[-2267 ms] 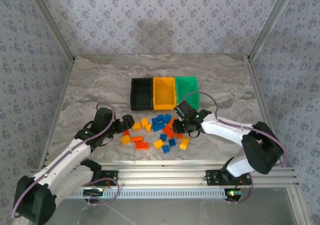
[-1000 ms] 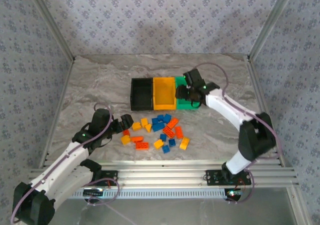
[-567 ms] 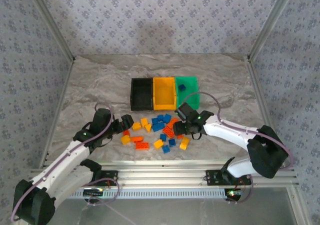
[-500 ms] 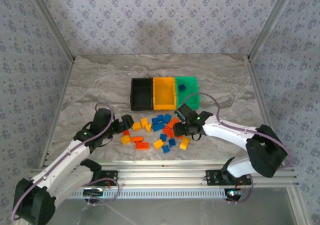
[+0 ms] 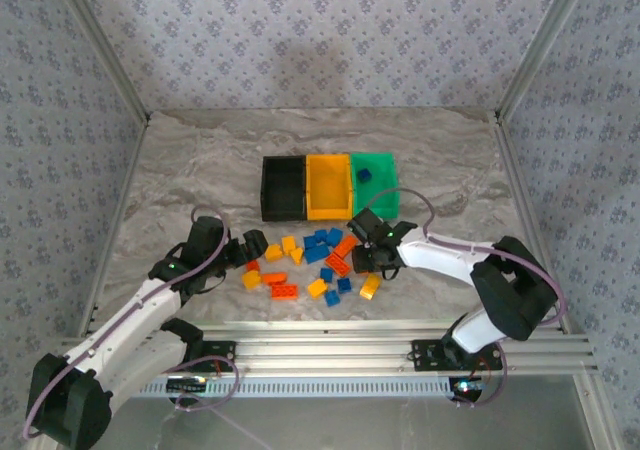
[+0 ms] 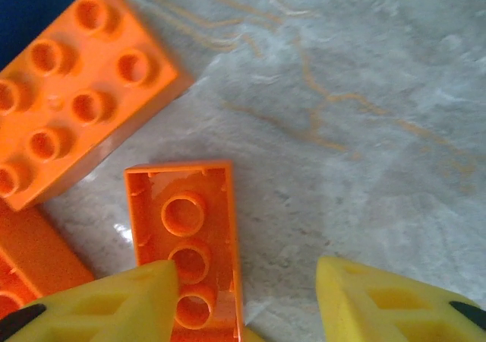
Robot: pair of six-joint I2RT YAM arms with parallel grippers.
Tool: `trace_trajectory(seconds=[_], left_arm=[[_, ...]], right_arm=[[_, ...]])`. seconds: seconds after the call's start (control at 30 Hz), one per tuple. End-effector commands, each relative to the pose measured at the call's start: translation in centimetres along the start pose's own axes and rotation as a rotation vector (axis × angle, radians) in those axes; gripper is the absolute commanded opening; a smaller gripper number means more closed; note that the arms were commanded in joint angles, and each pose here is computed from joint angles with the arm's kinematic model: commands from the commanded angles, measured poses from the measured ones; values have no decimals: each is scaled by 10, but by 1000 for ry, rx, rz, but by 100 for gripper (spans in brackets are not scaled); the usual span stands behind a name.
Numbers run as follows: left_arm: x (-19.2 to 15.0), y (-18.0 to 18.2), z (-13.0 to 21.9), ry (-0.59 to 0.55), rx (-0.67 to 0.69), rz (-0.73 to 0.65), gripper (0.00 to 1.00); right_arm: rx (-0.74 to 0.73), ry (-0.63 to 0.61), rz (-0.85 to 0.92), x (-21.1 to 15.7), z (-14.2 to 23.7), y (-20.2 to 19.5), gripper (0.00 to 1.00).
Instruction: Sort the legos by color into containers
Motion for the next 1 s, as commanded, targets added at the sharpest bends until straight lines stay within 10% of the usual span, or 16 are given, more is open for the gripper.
trace_trajectory(seconds=[0.0, 0.27, 0.57, 0.97], left_arm=[[3, -3, 2, -7, 0, 9, 100], [3, -3, 1, -8, 1, 11, 100], [2, -1, 0, 0, 8, 11, 100], [3, -3, -1, -5, 1, 3, 100]], right_arm=[[-122, 35, -49, -17, -1, -34, 48], [15, -88, -1, 9, 18, -5, 70], [-57, 4, -60, 2, -9, -25, 67], [-57, 48, -31, -5, -20, -23, 34]])
Point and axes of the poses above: each hand's point on the last joint's axis, 136 mm out from that joint toward the fingers, its own z axis back along the fingers, its own y axis along the line the jaws close on, x = y × z, the point moved 1 cm from there along z, back along the fingers, and after that the axes turned 4 degrees about z, right-handed, at the moved point
